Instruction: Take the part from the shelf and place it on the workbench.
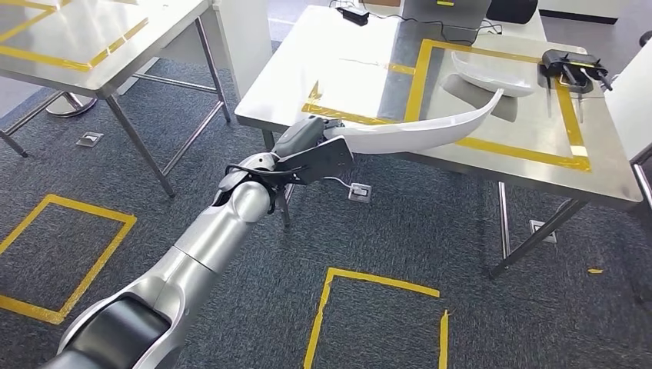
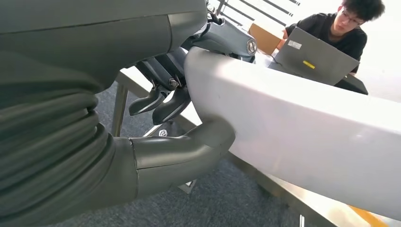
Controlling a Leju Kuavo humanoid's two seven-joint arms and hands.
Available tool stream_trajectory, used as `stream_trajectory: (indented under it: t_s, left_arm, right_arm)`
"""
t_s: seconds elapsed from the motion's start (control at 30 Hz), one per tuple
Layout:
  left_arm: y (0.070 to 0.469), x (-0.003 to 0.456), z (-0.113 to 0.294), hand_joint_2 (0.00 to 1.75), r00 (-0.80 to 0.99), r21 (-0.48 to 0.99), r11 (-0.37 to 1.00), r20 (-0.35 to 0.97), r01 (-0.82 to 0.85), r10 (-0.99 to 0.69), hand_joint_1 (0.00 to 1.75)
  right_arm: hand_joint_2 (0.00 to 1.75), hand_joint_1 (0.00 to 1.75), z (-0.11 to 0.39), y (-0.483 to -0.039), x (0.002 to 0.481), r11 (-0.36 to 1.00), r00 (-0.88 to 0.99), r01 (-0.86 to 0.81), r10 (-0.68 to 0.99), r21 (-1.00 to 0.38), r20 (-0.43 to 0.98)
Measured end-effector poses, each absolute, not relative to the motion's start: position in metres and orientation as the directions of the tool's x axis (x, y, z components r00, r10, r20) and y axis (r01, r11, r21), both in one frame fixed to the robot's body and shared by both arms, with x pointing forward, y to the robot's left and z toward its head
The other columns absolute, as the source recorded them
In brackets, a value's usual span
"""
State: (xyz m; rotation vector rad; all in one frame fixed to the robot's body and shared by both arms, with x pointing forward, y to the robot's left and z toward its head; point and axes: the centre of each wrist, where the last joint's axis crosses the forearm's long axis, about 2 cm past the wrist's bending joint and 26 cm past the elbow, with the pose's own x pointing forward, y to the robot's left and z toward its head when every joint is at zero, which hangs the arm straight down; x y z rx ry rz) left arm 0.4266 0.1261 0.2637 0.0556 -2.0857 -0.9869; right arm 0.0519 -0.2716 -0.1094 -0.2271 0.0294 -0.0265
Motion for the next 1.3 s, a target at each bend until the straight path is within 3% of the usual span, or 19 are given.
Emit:
stream_trajectory:
  t_s: [0.33,1.13,1.3]
  left_arm:
    - [0.123,0.430,0.280,1.75,-0.690,0.664,0.698,0.638,0.268,-0.343,1.75]
    - [0.135,0.429,0.259,1.75,-0.657,0.669,0.687,0.658,0.285,-0.368,1.75]
    - [0.132,0.432,0.270,1.75,-0.676,0.669,0.691,0.645,0.274,-0.357,1.75]
  right_arm:
    - [0.00,0.00,-0.110,-0.274,0.052,0.972,0.999,0.017,-0.023,-0.233,-0.023]
    - [0.00,0.00,-0.110,-0.275,0.046,0.973,0.999,0.011,-0.018,-0.229,-0.030]
    - [0.00,0.00,-0.109,-0.274,0.054,0.973,1.000,0.015,-0.021,-0.231,-0.023]
